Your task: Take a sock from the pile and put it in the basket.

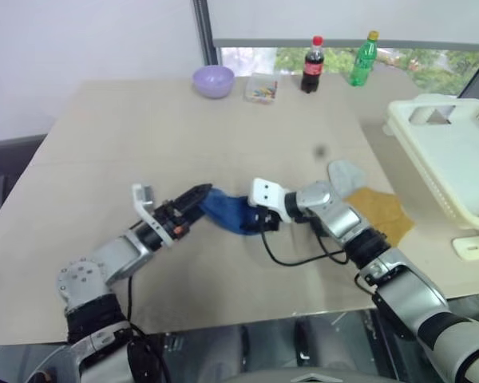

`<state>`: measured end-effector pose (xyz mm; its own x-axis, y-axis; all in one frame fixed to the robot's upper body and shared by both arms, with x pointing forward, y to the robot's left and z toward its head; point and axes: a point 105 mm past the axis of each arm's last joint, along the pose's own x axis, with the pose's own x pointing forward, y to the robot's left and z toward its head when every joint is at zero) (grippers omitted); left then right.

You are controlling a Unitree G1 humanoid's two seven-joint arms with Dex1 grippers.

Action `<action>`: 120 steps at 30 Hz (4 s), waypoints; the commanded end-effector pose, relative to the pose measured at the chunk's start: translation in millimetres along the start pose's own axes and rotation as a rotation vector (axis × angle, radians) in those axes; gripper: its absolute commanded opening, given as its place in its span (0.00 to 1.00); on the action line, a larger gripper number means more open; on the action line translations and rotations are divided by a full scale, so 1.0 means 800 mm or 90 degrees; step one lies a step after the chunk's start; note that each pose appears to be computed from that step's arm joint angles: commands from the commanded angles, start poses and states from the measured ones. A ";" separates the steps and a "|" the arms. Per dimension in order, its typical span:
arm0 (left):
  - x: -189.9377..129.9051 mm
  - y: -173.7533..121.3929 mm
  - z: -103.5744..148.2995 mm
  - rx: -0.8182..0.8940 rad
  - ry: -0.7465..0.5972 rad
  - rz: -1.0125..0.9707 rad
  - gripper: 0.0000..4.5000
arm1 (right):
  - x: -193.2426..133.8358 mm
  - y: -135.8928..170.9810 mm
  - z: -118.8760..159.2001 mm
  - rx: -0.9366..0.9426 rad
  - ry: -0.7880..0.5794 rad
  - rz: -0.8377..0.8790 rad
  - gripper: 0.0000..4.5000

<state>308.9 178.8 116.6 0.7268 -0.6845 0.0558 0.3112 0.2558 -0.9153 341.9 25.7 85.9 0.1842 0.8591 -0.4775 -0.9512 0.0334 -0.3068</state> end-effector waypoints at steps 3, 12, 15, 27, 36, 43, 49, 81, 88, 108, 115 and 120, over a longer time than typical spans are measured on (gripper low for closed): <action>0.021 -0.032 0.005 0.034 0.002 -0.074 0.99 | -0.006 0.008 -0.052 0.027 0.099 0.001 0.75; 0.045 -0.036 -0.016 0.035 0.061 -0.102 0.99 | -0.008 0.007 -0.055 0.018 0.106 -0.005 0.75; 0.048 -0.032 -0.020 0.039 0.072 -0.093 1.00 | -0.011 0.005 -0.056 0.012 0.107 -0.014 0.81; 0.051 -0.026 -0.022 0.043 0.087 -0.098 1.00 | -0.022 0.001 -0.015 -0.050 0.031 -0.029 0.99; 0.053 -0.029 -0.019 0.053 0.085 -0.109 1.00 | -0.025 0.018 0.011 -0.089 -0.018 0.018 0.99; 0.046 -0.061 -0.021 0.054 0.100 -0.191 1.00 | -0.024 0.014 0.023 -0.097 -0.038 0.004 0.99; 0.035 -0.064 -0.040 0.048 0.153 -0.199 1.00 | -0.031 0.008 0.025 -0.102 -0.032 -0.010 0.99; 0.060 -0.011 0.034 0.144 -0.008 -0.063 1.00 | -0.078 0.003 0.008 -0.019 -0.007 -0.087 0.99; 0.077 -0.028 -0.001 0.125 0.045 -0.129 1.00 | -0.076 0.001 0.007 -0.015 -0.003 -0.092 0.99; 0.100 -0.043 -0.035 0.142 0.093 -0.186 1.00 | -0.082 0.002 0.001 0.048 -0.004 -0.105 0.99; 0.111 -0.033 -0.032 0.158 0.084 -0.175 1.00 | -0.120 0.021 -0.010 0.118 0.012 -0.090 0.99; 0.117 -0.035 -0.031 0.157 0.080 -0.182 1.00 | -0.121 0.008 0.017 0.264 -0.098 -0.130 0.99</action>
<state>351.7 95.7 130.0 0.5333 -0.8212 0.2029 0.6137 0.2105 -0.7609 313.1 -60.5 115.6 0.3433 0.8436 -0.4129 -0.9341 0.3525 -0.0565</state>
